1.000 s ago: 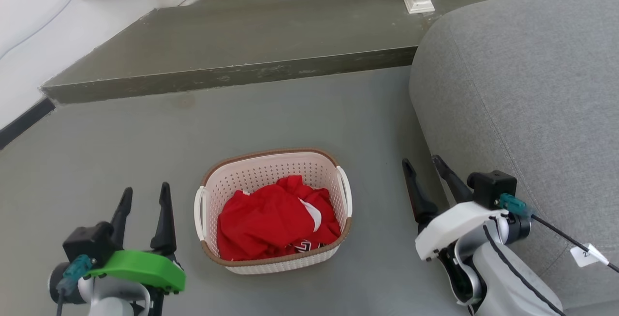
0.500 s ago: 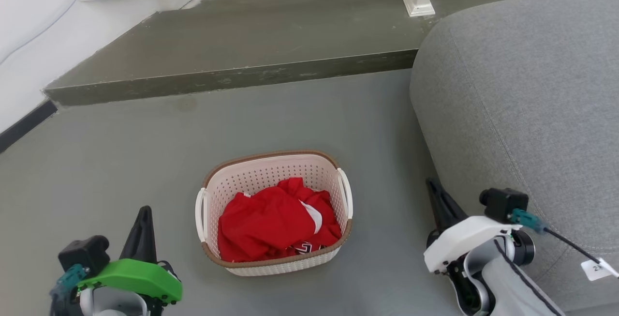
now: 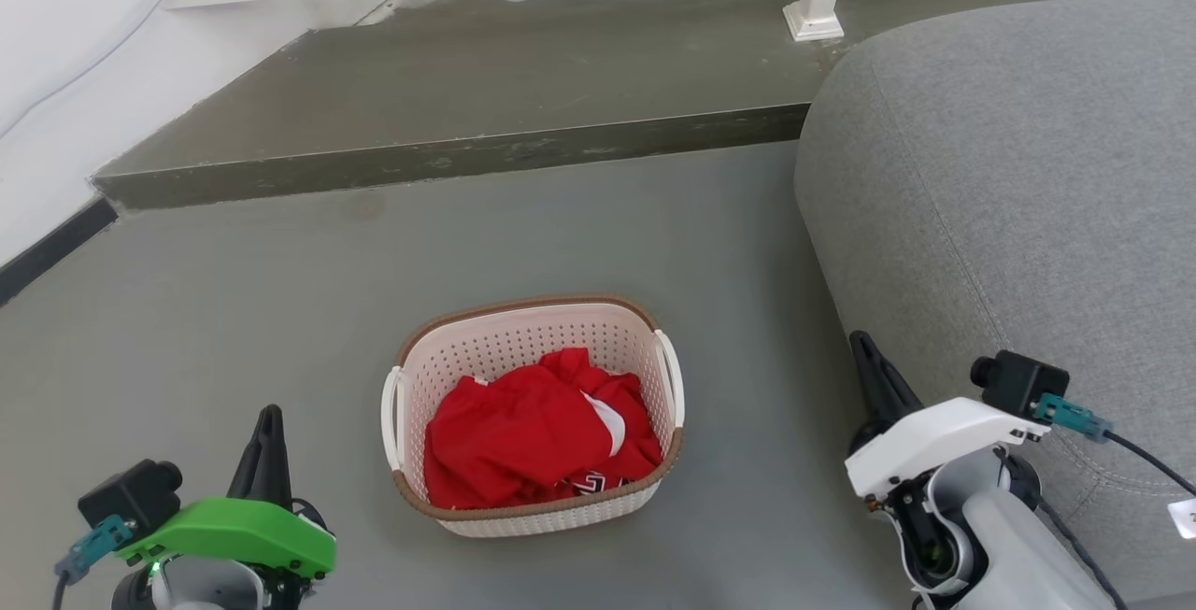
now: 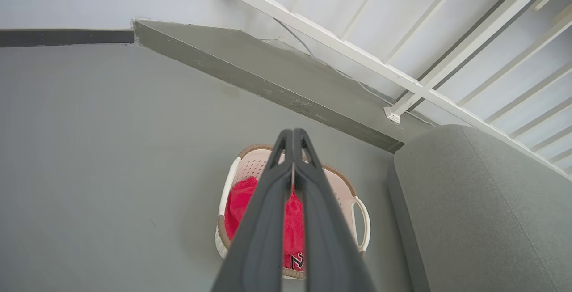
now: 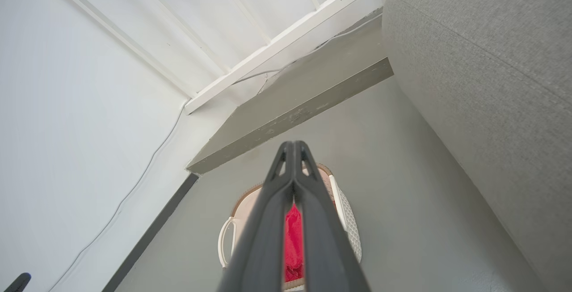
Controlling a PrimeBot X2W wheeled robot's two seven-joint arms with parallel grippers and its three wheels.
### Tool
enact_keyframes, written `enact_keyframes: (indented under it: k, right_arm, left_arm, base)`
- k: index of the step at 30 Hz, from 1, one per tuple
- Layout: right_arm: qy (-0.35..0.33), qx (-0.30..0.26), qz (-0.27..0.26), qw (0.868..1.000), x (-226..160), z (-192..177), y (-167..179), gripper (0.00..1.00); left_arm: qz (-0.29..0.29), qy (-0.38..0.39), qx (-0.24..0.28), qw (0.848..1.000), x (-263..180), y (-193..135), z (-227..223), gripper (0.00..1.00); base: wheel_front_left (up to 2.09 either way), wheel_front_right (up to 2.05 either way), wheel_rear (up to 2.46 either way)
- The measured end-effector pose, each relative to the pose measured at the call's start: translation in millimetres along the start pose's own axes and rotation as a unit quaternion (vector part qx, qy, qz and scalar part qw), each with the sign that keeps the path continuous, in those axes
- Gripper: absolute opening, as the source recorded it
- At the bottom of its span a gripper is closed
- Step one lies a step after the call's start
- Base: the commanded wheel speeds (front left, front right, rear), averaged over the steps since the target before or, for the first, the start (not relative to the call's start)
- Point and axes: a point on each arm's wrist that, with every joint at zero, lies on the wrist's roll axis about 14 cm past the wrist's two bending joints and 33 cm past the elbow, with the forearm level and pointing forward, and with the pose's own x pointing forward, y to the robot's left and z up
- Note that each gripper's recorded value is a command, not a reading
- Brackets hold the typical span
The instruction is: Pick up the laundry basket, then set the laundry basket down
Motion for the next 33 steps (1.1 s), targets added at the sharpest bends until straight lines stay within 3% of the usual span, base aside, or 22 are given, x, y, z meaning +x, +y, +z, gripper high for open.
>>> enact_keyframes:
  k: [18,33]
  right_arm:
    - [-0.012,0.128,-0.022,0.991,-2,16,-16,0.0]
    - [-0.029,0.228,-0.027,0.973,-4,32,-26,0.0]
  left_arm:
    - [0.015,0.005,-0.119,0.993,-2,7,6,0.0]
    - [0.016,-0.001,-0.212,0.977,-4,10,14,0.0]
  base:
    - [0.0,0.0,0.0]
    - [0.0,0.0,0.0]
